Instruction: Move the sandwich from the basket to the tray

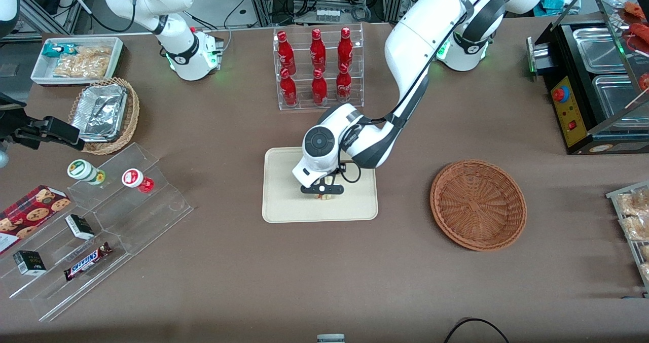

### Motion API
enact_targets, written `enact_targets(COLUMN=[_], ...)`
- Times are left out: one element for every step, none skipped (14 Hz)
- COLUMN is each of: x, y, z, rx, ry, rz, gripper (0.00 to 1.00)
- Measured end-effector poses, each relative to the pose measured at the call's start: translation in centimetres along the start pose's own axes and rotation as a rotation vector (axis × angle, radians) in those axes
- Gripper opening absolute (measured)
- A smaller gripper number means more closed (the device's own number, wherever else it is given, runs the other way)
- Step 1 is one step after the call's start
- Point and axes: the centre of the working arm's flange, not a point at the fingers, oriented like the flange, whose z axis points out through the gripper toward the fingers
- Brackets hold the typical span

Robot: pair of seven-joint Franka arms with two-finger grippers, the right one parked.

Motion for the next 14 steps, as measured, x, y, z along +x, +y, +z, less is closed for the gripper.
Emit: enact_targets(x=[0.1,0.1,0.1,0.2,0.2,0.2,0.3,0.8,1.6,2.8,4.1,5.5,6.6,7.3], y=[0.0,0.0,-0.1,-0.3,-0.5,-0.8,-1.4,-2.4,-4.0,-6.2,-9.1,-12.3,-15.7,-19.0], z=[-0.1,-0.3,-0.5,-0.9,-1.6,-2.8,-4.4,-6.4,-8.6,-10.8,-12.6,-14.0,-14.8,-15.2], rx=[-0.001,0.0,0.008,0.02,0.032,0.04,0.043,0.045,0.045,0.044,0.042,0.04,0.038,0.037], ry=[0.001,0.0,-0.009,-0.022,-0.04,-0.063,-0.079,-0.084,-0.084,-0.083,-0.085,-0.088,-0.096,-0.107], rz=[0.0,-0.001,-0.002,-0.004,-0.008,-0.016,-0.027,-0.043,-0.066,-0.098,-0.135,-0.173,-0.197,-0.195], gripper=[0.33,0.41,0.52,0.61,0.7,0.81,0.9,1.0,1.0,1.0,1.0,1.0,1.0,1.0])
